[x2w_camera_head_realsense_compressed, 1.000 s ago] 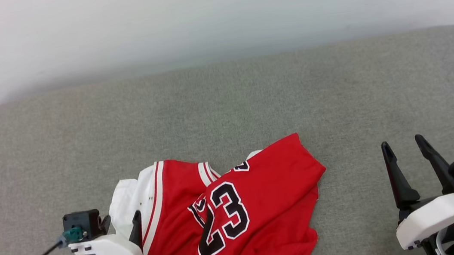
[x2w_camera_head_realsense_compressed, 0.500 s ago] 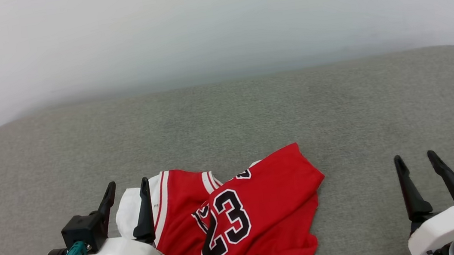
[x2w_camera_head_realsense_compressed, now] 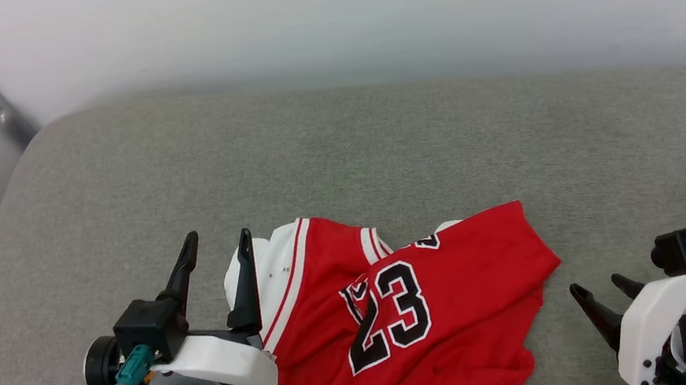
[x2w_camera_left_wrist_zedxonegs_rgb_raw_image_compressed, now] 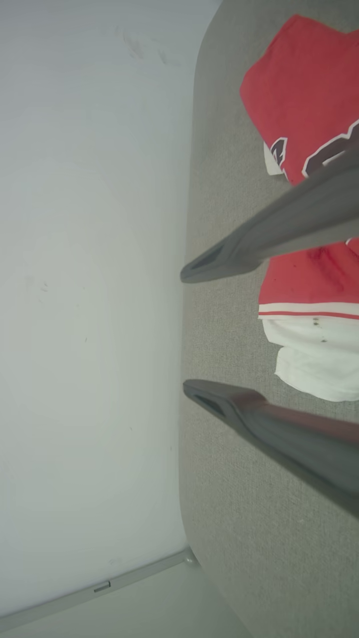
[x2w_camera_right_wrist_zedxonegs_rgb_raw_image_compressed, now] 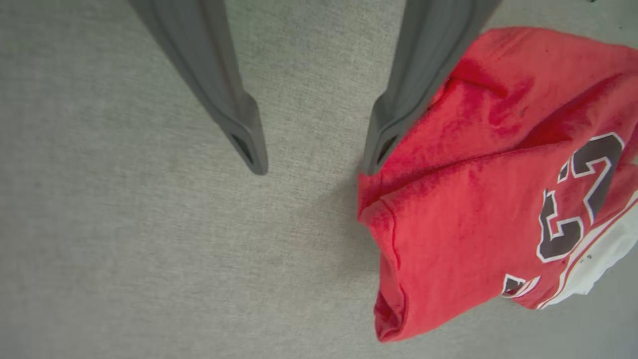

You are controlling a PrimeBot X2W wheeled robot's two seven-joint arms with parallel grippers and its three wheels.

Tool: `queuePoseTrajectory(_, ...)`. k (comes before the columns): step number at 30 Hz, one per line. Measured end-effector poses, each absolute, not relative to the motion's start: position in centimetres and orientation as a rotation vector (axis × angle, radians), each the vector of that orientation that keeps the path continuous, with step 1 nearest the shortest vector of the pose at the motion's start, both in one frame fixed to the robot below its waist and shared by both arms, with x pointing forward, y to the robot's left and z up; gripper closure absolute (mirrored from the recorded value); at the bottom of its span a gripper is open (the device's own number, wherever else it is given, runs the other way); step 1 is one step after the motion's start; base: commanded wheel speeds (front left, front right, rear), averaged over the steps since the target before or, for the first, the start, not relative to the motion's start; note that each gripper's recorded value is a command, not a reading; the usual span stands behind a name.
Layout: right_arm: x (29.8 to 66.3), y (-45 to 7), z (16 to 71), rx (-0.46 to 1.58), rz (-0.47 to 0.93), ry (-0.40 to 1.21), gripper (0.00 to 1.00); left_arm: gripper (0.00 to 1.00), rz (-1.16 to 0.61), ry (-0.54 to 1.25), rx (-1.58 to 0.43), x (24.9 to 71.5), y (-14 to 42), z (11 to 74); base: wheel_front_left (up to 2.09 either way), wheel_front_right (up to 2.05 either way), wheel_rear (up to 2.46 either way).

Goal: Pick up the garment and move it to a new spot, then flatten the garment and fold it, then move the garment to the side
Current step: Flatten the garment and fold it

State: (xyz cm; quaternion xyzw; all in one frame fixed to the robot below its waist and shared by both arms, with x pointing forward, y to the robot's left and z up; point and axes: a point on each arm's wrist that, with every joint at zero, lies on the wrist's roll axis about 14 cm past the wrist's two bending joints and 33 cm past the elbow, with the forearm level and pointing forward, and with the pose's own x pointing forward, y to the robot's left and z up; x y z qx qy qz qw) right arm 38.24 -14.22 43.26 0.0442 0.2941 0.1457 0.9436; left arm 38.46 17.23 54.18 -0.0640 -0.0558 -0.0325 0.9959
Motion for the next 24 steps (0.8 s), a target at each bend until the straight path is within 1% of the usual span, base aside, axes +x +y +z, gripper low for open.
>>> queuePoseTrajectory(4, 39.1, -11.9, 41.5, 0.049, 0.403, 0.728, 0.0, 0.0, -0.046, -0.104, -0.125, 38.8, 17.7, 53.8, 0.0, 0.0, 0.0)
queuePoseTrajectory(7, 39.9, -10.4, 40.3, 0.013, 0.464, 0.793, 0.0, 0.0, -0.035, -0.089, -0.127, 39.1, 17.9, 53.3, 0.0, 0.0, 0.0)
queuePoseTrajectory(11, 39.7, -9.3, 37.8, -0.005, 0.515, 0.92, 0.0, 0.0, -0.009, -0.069, -0.131, 39.4, 18.5, 52.4, 0.0, 0.0, 0.0)
queuePoseTrajectory(15, 39.7, -8.6, 36.6, 0.008, 0.543, 0.999, 0.0, 0.0, 0.011, -0.047, -0.126, 39.4, 19.2, 51.6, 0.0, 0.0, 0.0)
queuePoseTrajectory(18, 39.7, -8.5, 36.5, 0.022, 0.549, 1.025, 1.0, 0.0, 0.015, -0.044, -0.121, 39.4, 19.3, 51.4, 0.0, 0.0, 0.0)
queuePoseTrajectory(21, 39.7, -8.4, 36.9, 0.023, 0.559, 1.008, 1.0, 0.0, 0.01, -0.044, -0.121, 39.5, 19.2, 51.4, 0.0, 0.0, 0.0)
queuePoseTrajectory(24, 40.4, -8.4, 38.3, 0.015, 0.562, 0.924, 1.0, 0.0, 0.001, -0.05, -0.118, 39.7, 19.0, 51.5, 0.0, 0.0, 0.0)
